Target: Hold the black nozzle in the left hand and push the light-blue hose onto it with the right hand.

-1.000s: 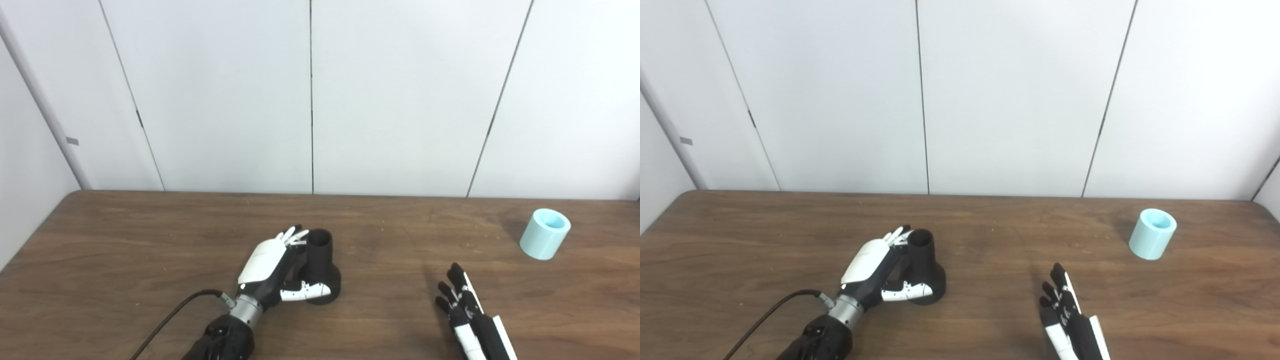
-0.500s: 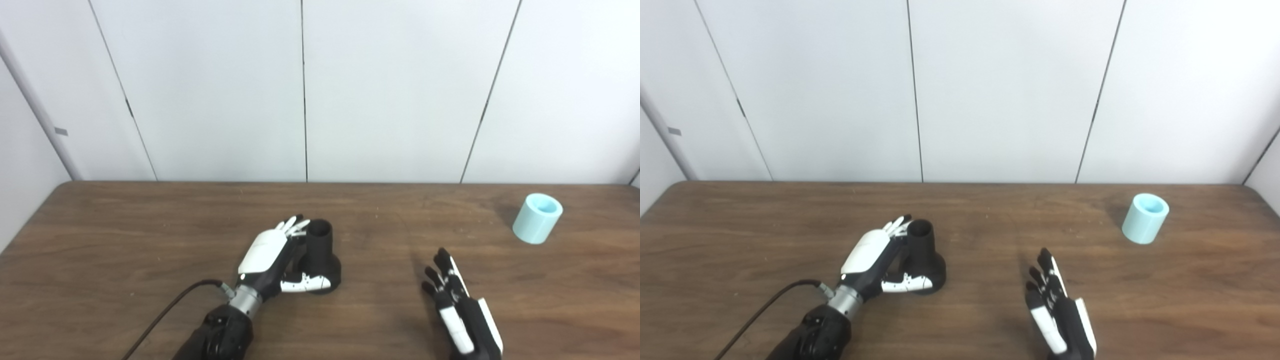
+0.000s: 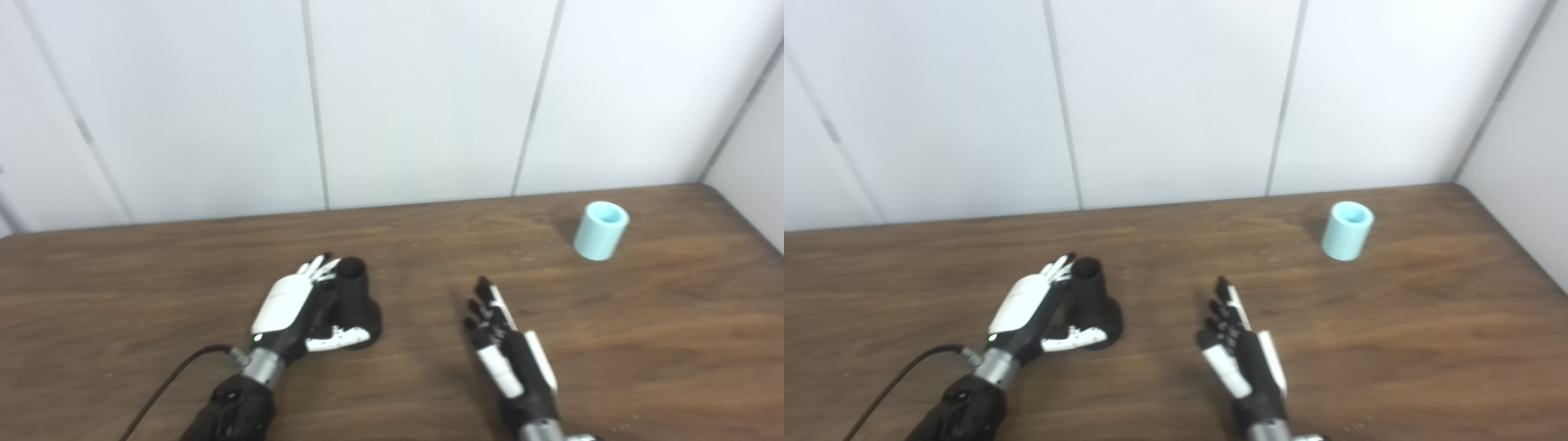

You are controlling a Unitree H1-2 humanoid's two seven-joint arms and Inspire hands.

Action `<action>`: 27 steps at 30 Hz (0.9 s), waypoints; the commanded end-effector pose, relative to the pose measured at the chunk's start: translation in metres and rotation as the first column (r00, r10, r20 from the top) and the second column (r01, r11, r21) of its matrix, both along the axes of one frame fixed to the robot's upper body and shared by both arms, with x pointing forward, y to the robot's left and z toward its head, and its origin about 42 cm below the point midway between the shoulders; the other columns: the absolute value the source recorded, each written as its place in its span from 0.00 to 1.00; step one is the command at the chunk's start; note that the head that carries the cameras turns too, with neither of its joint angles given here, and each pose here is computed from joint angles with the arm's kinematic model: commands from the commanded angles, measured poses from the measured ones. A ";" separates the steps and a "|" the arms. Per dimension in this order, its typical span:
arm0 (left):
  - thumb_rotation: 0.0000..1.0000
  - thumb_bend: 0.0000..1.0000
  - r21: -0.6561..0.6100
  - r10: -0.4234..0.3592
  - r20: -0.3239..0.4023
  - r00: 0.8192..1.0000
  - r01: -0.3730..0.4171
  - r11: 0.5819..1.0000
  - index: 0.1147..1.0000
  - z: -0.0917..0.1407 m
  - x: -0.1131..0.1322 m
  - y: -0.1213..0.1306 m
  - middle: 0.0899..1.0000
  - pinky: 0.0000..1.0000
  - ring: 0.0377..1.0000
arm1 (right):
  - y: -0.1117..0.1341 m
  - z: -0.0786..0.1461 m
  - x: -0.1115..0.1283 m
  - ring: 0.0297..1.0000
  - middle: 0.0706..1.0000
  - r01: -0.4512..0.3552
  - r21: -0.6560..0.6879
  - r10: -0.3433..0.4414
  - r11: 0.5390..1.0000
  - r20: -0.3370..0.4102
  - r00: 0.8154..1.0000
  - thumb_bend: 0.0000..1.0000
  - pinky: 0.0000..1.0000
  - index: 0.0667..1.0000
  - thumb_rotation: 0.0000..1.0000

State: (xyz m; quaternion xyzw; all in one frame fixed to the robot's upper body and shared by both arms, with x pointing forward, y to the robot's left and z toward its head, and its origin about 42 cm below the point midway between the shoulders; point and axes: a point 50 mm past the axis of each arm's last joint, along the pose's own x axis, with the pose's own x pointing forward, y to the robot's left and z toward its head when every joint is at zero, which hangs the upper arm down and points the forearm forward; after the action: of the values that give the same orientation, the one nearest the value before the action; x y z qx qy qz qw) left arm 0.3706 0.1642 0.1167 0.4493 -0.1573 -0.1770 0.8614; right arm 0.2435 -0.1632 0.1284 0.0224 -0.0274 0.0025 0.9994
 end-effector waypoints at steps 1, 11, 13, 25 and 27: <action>0.62 0.59 0.054 0.001 -0.253 0.967 0.013 0.998 0.43 -0.082 -0.063 0.007 0.89 1.00 1.00 | 0.009 0.016 0.003 0.97 1.00 0.014 0.020 -0.016 1.000 0.063 0.998 0.74 0.94 1.00 0.77; 0.64 0.59 0.087 -0.013 -0.229 0.973 0.034 0.996 0.40 -0.084 -0.061 0.011 0.89 1.00 1.00 | 0.004 0.030 0.004 0.96 1.00 0.036 0.016 -0.037 0.999 0.074 0.997 0.73 0.91 1.00 0.76; 0.64 0.60 0.097 -0.013 -0.222 0.975 0.036 0.995 0.40 -0.085 -0.060 0.014 0.89 1.00 1.00 | -0.002 0.039 0.007 0.96 1.00 0.038 0.013 -0.039 0.999 0.089 0.995 0.74 0.92 1.00 0.76; 0.60 0.59 0.092 0.014 -0.211 0.977 0.005 0.996 0.44 -0.088 -0.059 0.019 0.89 1.00 1.00 | -0.073 0.139 0.050 0.83 0.86 0.232 -0.490 -0.026 0.840 0.392 0.920 0.85 0.76 0.91 0.69; 0.60 0.59 0.090 0.015 -0.215 0.976 0.004 0.996 0.43 -0.091 -0.062 0.017 0.89 1.00 1.00 | -0.086 0.158 0.060 0.81 0.83 0.252 -0.607 0.020 0.754 0.405 0.914 0.87 0.75 0.88 0.66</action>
State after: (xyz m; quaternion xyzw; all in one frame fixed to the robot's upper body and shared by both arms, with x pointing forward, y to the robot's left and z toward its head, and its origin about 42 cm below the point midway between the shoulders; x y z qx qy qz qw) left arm 0.3698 0.1639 0.1157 0.4554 -0.1835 -0.1907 0.8500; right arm 0.2974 -0.2398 0.2488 -0.2675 -0.1690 -0.0416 0.9477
